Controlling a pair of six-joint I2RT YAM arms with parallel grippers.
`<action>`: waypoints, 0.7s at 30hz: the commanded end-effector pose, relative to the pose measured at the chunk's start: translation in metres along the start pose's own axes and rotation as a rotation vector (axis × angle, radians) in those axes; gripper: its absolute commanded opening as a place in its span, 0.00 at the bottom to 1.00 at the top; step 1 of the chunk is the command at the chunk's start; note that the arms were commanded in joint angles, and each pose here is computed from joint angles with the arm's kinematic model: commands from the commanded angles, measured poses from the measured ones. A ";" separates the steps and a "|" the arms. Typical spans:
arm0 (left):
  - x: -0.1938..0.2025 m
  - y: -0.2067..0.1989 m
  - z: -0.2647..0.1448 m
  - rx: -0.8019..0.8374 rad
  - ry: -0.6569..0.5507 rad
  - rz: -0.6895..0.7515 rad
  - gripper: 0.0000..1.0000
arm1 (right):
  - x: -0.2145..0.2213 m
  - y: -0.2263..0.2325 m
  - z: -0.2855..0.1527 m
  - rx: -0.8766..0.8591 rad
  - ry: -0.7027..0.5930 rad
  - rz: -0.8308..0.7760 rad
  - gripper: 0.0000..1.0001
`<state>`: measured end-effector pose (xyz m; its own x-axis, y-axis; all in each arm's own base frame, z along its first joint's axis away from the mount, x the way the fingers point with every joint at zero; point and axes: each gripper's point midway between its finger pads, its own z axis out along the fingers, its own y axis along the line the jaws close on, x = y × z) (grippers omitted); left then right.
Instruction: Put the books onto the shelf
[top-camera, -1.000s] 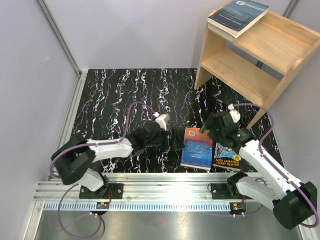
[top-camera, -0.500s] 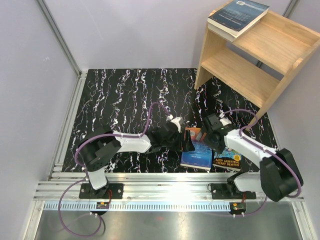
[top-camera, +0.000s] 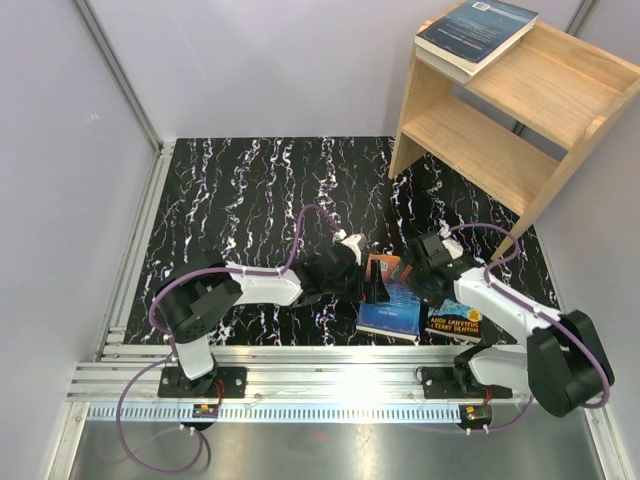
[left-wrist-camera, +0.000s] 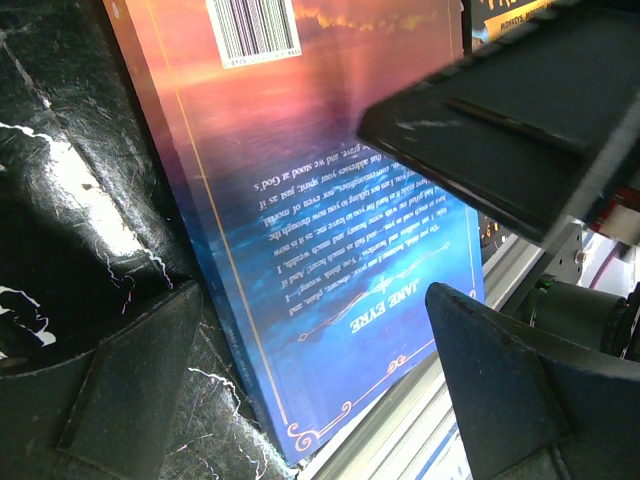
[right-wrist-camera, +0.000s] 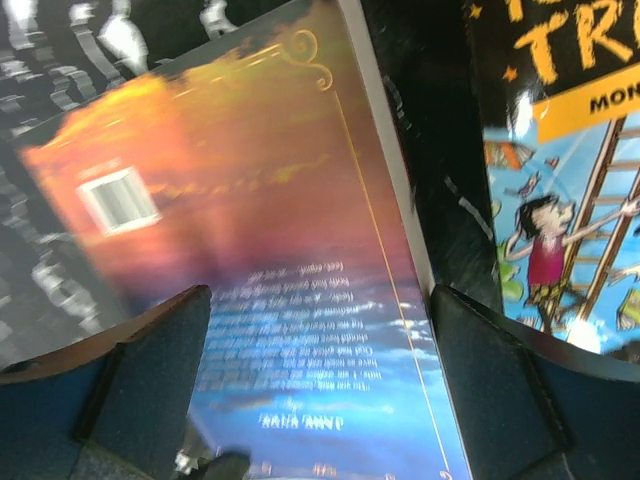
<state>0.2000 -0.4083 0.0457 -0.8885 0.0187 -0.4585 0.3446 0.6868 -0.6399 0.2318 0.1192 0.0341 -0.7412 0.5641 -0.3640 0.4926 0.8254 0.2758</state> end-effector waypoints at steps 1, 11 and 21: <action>0.008 0.011 0.003 -0.037 0.015 -0.002 0.99 | -0.008 0.027 -0.026 -0.153 -0.028 0.061 0.96; 0.006 0.006 0.007 -0.019 0.012 -0.007 0.99 | -0.008 0.044 -0.048 -0.298 -0.029 0.083 0.92; 0.002 0.002 0.001 -0.008 0.000 -0.006 0.99 | 0.028 0.042 -0.025 -0.311 0.058 0.065 0.23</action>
<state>0.2143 -0.4009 0.0448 -0.8764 -0.0157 -0.4813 0.3266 0.7150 -0.6182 0.2066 0.1193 0.0340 -0.7263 0.5907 -0.3515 0.4728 0.8005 0.3682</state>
